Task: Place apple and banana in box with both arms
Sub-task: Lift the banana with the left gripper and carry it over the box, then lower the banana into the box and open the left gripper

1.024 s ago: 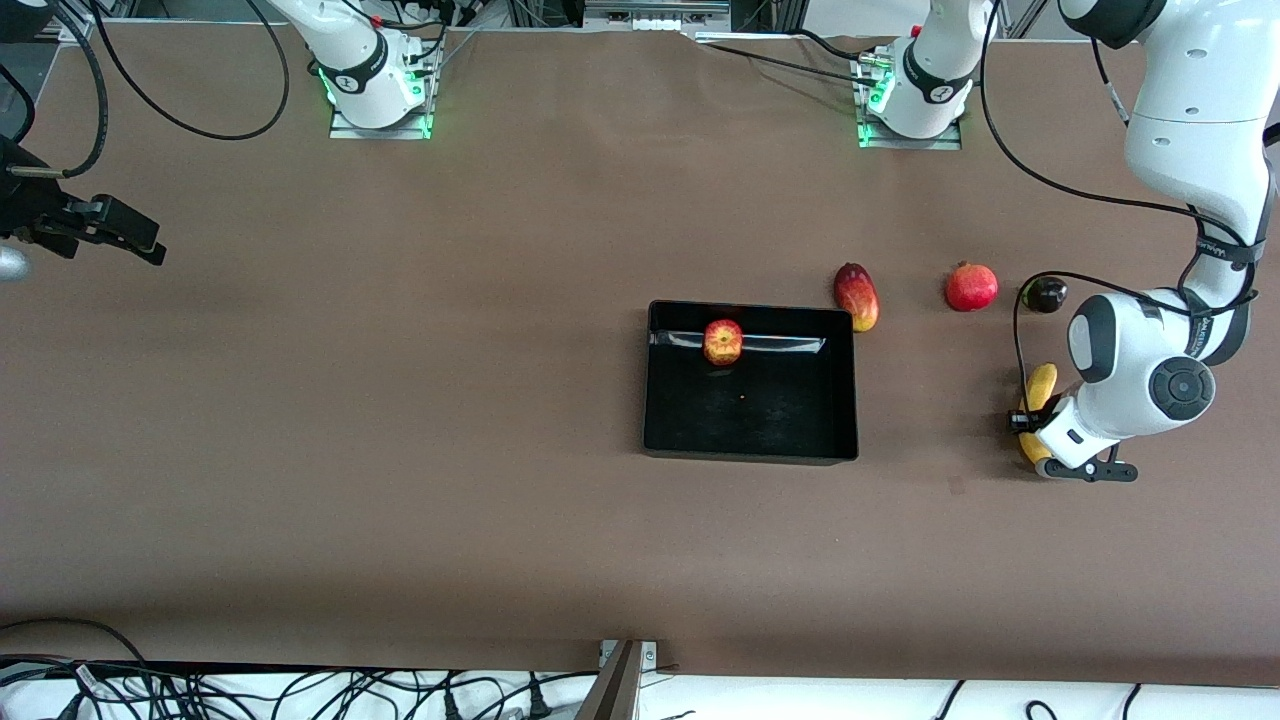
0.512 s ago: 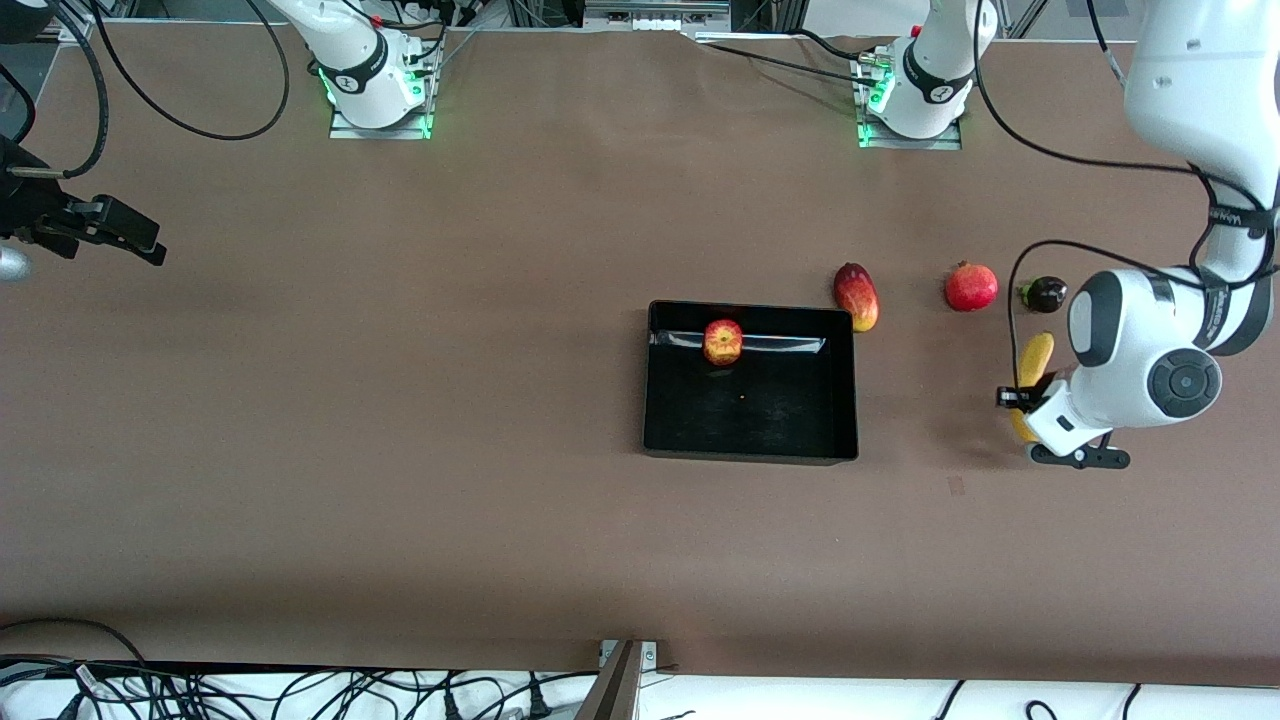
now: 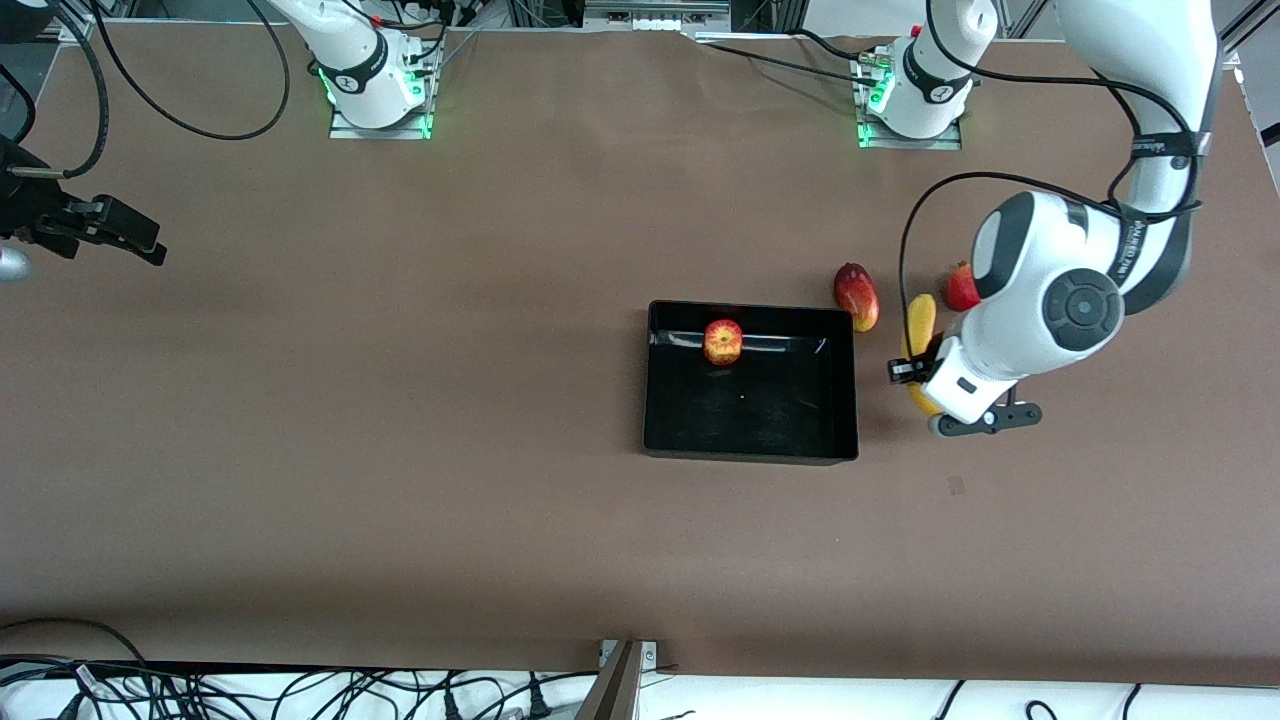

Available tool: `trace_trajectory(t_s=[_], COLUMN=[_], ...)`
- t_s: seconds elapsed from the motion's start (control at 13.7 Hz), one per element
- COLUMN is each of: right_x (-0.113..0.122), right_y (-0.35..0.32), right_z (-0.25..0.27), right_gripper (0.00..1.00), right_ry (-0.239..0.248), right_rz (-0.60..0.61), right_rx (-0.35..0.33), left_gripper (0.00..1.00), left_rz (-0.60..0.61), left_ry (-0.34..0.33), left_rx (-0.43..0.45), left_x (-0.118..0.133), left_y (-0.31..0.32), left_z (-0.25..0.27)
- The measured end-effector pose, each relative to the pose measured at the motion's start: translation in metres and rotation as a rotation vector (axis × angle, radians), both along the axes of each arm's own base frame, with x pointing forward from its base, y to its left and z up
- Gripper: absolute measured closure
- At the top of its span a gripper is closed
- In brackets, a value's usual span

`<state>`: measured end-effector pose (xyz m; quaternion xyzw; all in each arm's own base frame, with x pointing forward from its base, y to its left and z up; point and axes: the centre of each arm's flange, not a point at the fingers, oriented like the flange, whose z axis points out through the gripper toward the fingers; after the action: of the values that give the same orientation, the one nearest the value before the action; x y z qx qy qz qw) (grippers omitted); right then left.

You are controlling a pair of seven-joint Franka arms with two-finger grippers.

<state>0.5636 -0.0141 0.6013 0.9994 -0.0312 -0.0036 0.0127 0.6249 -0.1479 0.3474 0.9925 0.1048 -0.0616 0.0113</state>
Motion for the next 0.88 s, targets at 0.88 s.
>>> trace_trajectory(t_s=[0.88], right_x=[0.0], right_y=[0.0], right_z=[0.0], right_gripper=[0.0], right_ry=[0.001], right_rz=[0.0], right_rx=[0.0], left_gripper=[0.65], left_rz=[0.202], left_ry=[-0.039], left_rx=[0.007], left_x=[-0.018], left_y=[-0.145], left_z=[-0.07])
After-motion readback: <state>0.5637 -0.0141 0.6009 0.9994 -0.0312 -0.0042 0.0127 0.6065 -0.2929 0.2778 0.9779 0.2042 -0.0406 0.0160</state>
